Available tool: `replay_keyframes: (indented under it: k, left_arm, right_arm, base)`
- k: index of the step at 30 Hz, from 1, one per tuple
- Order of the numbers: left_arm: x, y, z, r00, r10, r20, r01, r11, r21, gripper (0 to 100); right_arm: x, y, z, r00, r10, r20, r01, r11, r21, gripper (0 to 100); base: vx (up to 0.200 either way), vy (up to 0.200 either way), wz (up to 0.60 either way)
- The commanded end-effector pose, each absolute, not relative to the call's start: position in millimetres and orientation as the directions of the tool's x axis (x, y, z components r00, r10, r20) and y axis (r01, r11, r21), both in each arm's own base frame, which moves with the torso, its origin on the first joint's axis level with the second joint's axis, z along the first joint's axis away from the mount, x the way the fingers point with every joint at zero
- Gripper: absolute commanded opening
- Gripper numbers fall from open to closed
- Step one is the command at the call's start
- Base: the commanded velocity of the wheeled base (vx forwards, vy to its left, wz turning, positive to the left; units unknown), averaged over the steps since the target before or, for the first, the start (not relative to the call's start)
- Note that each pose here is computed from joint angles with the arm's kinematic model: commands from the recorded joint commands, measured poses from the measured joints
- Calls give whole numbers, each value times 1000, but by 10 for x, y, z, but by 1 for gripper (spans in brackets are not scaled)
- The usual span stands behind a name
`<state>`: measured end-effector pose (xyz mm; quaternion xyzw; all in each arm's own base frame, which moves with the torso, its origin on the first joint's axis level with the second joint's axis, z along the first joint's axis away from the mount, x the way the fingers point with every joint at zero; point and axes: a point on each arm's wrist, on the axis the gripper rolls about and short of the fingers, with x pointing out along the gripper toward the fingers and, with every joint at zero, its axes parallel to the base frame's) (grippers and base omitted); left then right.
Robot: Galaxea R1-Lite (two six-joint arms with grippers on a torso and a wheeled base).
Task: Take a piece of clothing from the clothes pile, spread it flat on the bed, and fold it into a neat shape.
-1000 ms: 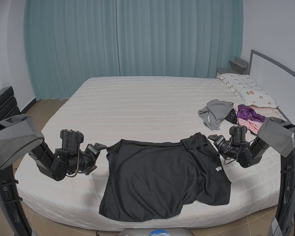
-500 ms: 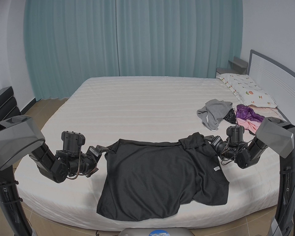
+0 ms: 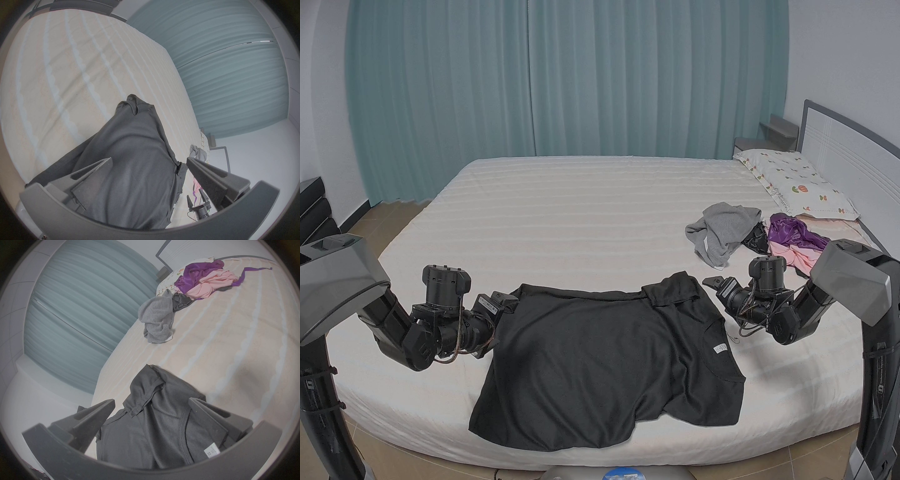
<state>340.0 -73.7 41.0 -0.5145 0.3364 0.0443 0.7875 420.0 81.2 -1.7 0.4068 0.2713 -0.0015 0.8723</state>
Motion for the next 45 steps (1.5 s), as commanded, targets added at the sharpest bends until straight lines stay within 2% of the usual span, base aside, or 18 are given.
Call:
replay_keyframes:
  k: [1, 6, 14, 39, 45]
  left_arm:
    - [3411, -710, 408, 773, -272, -573, -419, 460, -783, 100]
    - [3400, -708, 404, 771, -272, -576, -421, 461, -781, 100]
    - [3386, -705, 386, 767, -271, -582, -427, 462, -777, 100]
    - [3375, -676, 355, 763, -262, -591, -439, 460, -772, 100]
    - [3386, -640, 359, 768, -254, -588, -442, 455, -773, 100]
  right_arm:
    - [4195, 894, -52, 843, 234, -484, 218, 675, 705, 100]
    - [4226, 1016, -34, 830, 252, -498, 212, 682, 700, 100]
    - [4298, 1265, -150, 788, 279, -549, 219, 705, 674, 100]
    - [4757, 1542, -199, 730, 282, -623, 255, 733, 630, 100]
    - [4991, 1543, -199, 780, 258, -571, 238, 721, 651, 100]
  base:
    - [200, 0, 0]
    - [200, 0, 0]
    - [0, 0, 0]
    - [0, 0, 0]
    - [0, 0, 0]
